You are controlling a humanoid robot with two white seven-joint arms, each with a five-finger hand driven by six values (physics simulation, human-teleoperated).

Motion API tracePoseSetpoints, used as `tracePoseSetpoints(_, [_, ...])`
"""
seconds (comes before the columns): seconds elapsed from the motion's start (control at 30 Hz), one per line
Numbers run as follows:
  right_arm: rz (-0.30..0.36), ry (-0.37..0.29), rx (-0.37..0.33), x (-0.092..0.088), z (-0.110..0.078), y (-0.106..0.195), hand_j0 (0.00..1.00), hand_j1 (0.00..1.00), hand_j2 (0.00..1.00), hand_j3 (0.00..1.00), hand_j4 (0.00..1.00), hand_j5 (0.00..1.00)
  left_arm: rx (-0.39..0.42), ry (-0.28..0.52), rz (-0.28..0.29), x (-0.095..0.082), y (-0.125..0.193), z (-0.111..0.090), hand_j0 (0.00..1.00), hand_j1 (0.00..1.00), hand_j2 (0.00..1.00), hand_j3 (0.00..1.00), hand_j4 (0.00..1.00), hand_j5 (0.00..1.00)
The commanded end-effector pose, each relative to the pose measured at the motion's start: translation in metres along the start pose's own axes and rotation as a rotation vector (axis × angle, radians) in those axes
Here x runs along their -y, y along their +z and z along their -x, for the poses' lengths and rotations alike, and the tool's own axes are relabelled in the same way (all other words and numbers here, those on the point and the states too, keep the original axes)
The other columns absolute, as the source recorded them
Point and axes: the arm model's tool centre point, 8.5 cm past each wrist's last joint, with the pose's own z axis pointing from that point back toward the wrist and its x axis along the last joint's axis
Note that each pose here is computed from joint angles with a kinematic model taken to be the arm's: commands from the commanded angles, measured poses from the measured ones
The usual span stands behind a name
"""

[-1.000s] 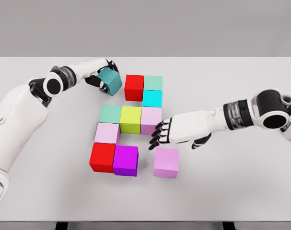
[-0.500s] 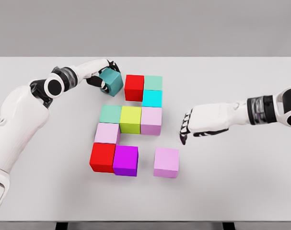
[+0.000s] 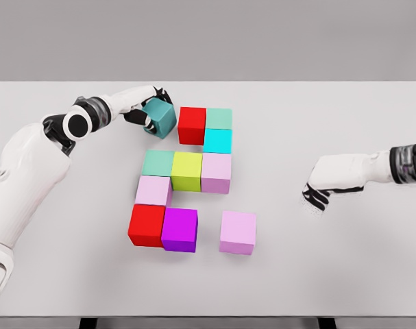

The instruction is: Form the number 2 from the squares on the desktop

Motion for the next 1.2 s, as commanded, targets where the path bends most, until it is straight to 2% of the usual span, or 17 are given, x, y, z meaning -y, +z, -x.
tracePoseSetpoints(0.0, [-0.004, -0.008, -0.034, -0.003, 0.004, 0.016, 0.13, 0.13, 0.13, 0.13, 0.13, 0.13, -0.001, -0.001, 0.002, 0.0, 0.0, 0.0, 0.41, 0.41, 0.41, 0.41, 0.41, 0.41])
tracePoseSetpoints(0.1, [-0.126, 0.033, 0.004, -0.007, -0.002, 0.004, 0.14, 0.14, 0.14, 0.14, 0.14, 0.14, 0.001, -0.001, 0.002, 0.001, -0.001, -0.001, 0.41, 0.41, 0.41, 0.41, 0.41, 0.41])
tracePoseSetpoints(0.17, [-0.145, 0.027, 0.022, -0.014, -0.006, -0.001, 0.14, 0.14, 0.14, 0.14, 0.14, 0.14, 0.001, 0.001, 0.0, 0.001, -0.001, -0.001, 0.41, 0.41, 0.41, 0.41, 0.41, 0.41])
tracePoseSetpoints(0.27, [-0.144, 0.027, 0.081, -0.02, -0.021, -0.019, 0.13, 0.13, 0.13, 0.13, 0.13, 0.13, -0.002, 0.002, 0.002, 0.001, 0.0, 0.0, 0.48, 0.48, 0.48, 0.48, 0.48, 0.48])
tracePoseSetpoints(0.3, [-0.143, 0.033, 0.099, -0.019, -0.026, -0.022, 0.13, 0.13, 0.13, 0.13, 0.13, 0.13, -0.001, 0.001, 0.001, 0.001, 0.0, 0.0, 0.59, 0.59, 0.59, 0.59, 0.59, 0.59])
tracePoseSetpoints(0.33, [-0.141, 0.04, 0.116, -0.018, -0.031, -0.026, 0.13, 0.13, 0.13, 0.13, 0.13, 0.13, -0.001, 0.002, 0.001, 0.001, 0.0, 0.0, 0.6, 0.6, 0.6, 0.6, 0.6, 0.6])
tracePoseSetpoints(0.37, [-0.138, 0.044, 0.143, -0.018, -0.038, -0.035, 0.13, 0.13, 0.13, 0.13, 0.13, 0.13, -0.001, 0.001, 0.001, 0.001, 0.0, 0.0, 0.68, 0.68, 0.68, 0.68, 0.68, 0.68])
tracePoseSetpoints(0.47, [-0.13, 0.055, 0.169, -0.014, -0.044, -0.043, 0.13, 0.13, 0.13, 0.13, 0.13, 0.13, -0.001, 0.001, 0.001, 0.001, 0.0, 0.0, 0.74, 0.74, 0.74, 0.74, 0.74, 0.74])
tracePoseSetpoints(0.5, [-0.126, 0.059, 0.181, -0.012, -0.046, -0.048, 0.13, 0.13, 0.13, 0.13, 0.13, 0.13, -0.002, 0.001, -0.008, 0.0, 0.0, 0.001, 0.75, 0.75, 0.75, 0.75, 0.75, 0.75])
tracePoseSetpoints(0.53, [-0.121, 0.064, 0.201, -0.01, -0.051, -0.055, 0.13, 0.13, 0.13, 0.13, 0.13, 0.13, 0.0, 0.001, -0.022, -0.001, -0.001, -0.001, 0.8, 0.8, 0.8, 0.8, 0.8, 0.8])
tracePoseSetpoints(0.6, [-0.119, 0.065, 0.221, -0.01, -0.055, -0.063, 0.13, 0.13, 0.13, 0.13, 0.13, 0.13, -0.001, 0.002, -0.026, -0.001, -0.001, 0.0, 0.8, 0.8, 0.8, 0.8, 0.8, 0.8])
tracePoseSetpoints(0.73, [-0.106, 0.083, 0.248, -0.001, -0.062, -0.073, 0.13, 0.13, 0.13, 0.13, 0.13, 0.13, -0.004, 0.002, -0.026, -0.001, 0.0, 0.001, 0.89, 0.89, 0.89, 0.89, 0.89, 0.89])
tracePoseSetpoints(1.0, [-0.102, 0.09, 0.271, 0.001, -0.068, -0.08, 0.13, 0.13, 0.13, 0.13, 0.13, 0.13, -0.001, 0.006, -0.027, -0.002, 0.0, 0.001, 0.9, 0.9, 0.9, 0.9, 0.9, 0.9])
tracePoseSetpoints(1.1, [-0.104, 0.089, 0.273, 0.0, -0.069, -0.08, 0.13, 0.13, 0.13, 0.13, 0.13, 0.13, -0.01, 0.009, -0.028, -0.003, 0.003, 0.006, 1.0, 1.0, 1.0, 1.0, 1.0, 1.0])
tracePoseSetpoints(1.17, [-0.104, 0.09, 0.276, 0.0, -0.07, -0.081, 0.13, 0.13, 0.13, 0.13, 0.13, 0.13, -0.008, 0.027, -0.03, -0.005, 0.006, 0.01, 1.0, 1.0, 1.0, 1.0, 1.0, 1.0])
